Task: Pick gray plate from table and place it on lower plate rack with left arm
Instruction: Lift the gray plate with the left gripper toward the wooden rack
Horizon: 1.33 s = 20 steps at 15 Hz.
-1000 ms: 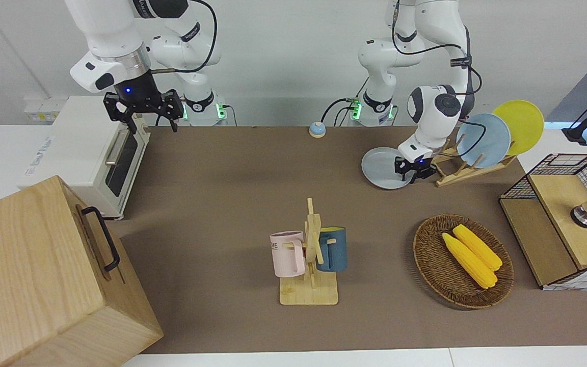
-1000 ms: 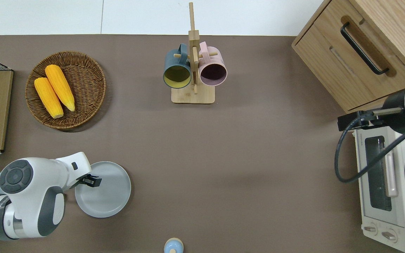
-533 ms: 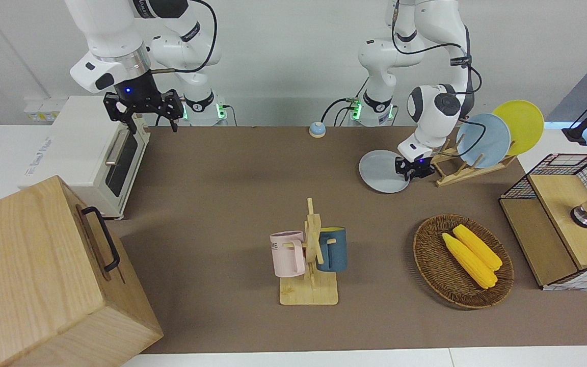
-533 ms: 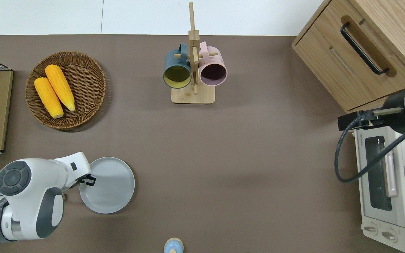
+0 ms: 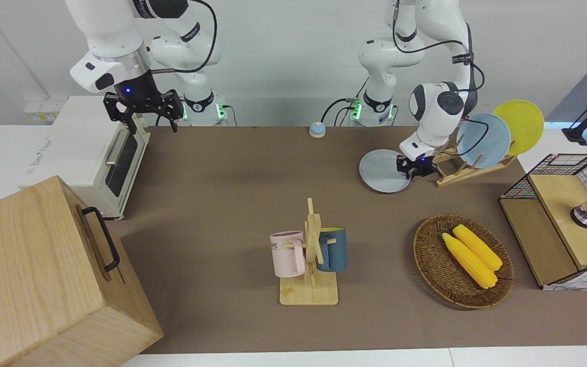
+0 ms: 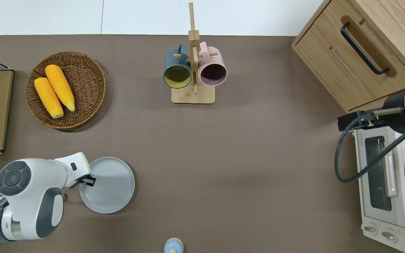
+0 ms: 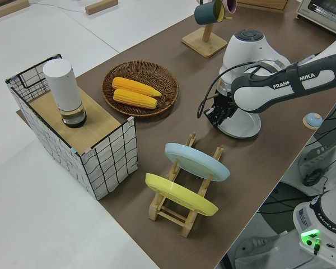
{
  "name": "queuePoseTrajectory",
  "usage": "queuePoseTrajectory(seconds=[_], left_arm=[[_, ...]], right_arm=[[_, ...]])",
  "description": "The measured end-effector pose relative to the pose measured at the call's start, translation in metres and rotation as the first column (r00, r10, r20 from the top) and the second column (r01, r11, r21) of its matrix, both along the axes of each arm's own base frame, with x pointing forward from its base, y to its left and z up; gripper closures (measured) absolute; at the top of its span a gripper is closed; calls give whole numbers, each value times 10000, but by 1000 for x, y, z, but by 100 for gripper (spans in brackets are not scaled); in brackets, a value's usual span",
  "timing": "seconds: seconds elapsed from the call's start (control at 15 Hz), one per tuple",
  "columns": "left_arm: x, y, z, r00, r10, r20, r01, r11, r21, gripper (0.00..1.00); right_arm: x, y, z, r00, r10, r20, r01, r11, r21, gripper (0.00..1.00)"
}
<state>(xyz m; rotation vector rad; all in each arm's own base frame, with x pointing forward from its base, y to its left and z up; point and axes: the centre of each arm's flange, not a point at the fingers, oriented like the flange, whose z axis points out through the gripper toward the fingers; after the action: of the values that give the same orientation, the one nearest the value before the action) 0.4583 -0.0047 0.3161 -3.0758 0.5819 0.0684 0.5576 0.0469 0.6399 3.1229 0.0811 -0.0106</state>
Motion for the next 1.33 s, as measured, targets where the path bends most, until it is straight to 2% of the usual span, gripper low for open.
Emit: queuePoseTrajectory(seconds=[0.33,0.87,1.13,1.33], left_arm=[[9,3,45,9994,84,-342,-82,10000,50,94],[7,11,117,9967,306,-754,-299,9995,97,94],[5,19,157,9959,483,-760,-477,9988,92,94],[2,29,183,9970,600,-488,-587,9979,277,94]], right_arm=[[0,0,0,10000,0,0,0,10000,0,1],[0,0,0,10000,0,0,0,10000,0,1],[0,0,0,10000,0,0,0,10000,0,1],[0,0,0,10000,0,0,0,10000,0,1]])
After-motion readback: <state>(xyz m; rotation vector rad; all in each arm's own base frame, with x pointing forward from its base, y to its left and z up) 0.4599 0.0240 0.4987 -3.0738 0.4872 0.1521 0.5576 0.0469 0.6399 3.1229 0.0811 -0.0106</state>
